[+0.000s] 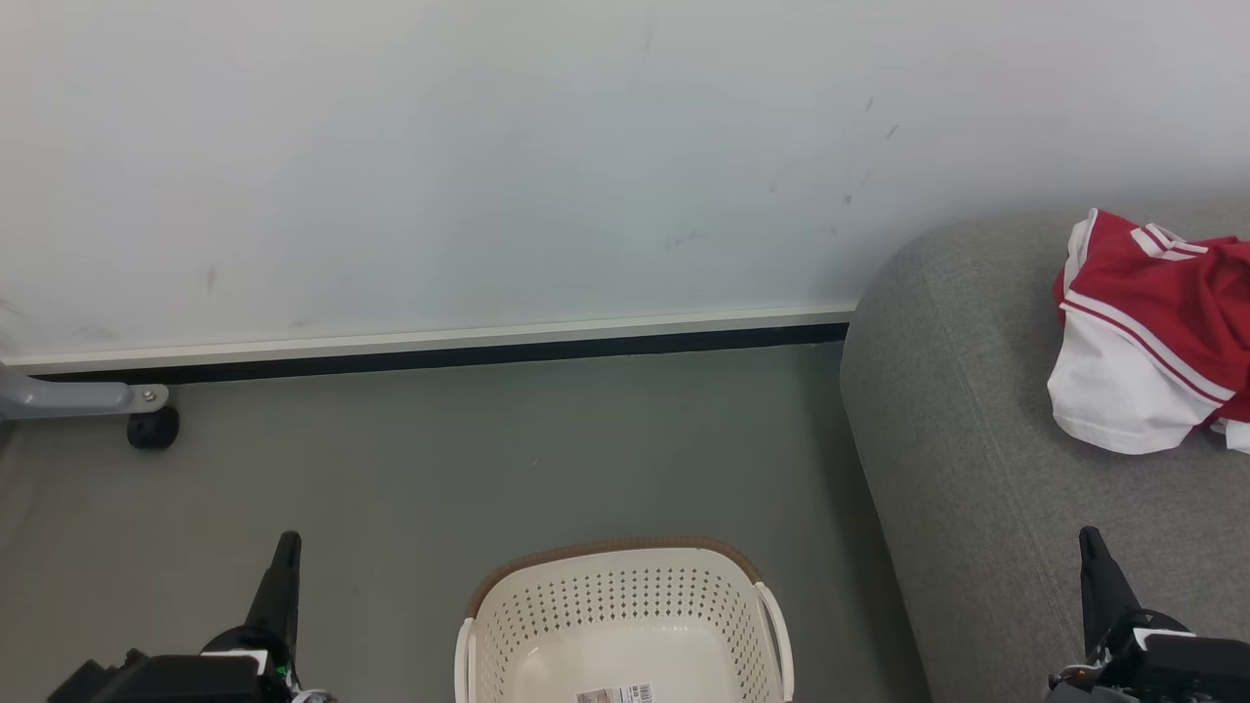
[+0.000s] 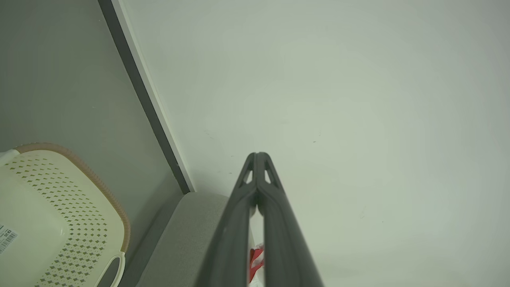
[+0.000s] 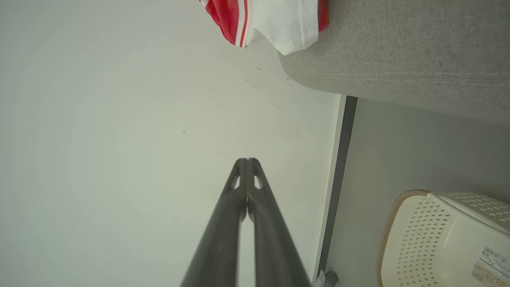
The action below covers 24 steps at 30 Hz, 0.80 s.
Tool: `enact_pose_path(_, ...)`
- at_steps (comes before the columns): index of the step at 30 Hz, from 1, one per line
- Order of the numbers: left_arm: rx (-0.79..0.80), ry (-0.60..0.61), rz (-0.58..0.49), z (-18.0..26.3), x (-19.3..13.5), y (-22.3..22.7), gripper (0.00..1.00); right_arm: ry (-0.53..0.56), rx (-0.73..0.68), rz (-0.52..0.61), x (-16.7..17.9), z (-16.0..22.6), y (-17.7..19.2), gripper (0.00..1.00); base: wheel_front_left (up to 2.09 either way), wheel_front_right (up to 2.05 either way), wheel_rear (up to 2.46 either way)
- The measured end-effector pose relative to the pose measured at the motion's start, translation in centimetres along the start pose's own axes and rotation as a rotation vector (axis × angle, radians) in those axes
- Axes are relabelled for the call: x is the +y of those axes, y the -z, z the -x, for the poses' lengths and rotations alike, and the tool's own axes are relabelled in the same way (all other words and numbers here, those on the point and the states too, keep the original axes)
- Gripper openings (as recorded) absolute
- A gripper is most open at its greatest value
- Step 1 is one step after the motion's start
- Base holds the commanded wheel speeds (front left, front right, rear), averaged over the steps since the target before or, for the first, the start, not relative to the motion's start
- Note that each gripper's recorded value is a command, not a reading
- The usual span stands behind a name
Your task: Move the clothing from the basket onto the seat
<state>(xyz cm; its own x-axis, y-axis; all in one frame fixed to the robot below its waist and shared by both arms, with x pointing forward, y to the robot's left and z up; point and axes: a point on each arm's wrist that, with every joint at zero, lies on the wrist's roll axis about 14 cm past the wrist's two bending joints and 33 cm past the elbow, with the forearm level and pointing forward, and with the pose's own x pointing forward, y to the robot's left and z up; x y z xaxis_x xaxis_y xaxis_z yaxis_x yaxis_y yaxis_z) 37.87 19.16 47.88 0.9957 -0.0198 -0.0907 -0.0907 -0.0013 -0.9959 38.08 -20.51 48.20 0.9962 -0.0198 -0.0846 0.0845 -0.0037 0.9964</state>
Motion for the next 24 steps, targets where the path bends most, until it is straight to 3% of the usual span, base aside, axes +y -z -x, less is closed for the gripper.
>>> enact_pose_path(24,0.0,0.0,0.0,0.0,0.0,0.01,0.0,0.0,0.0,0.0,-0.01,0.0,0.0,0.0,0.0,0.0,0.0)
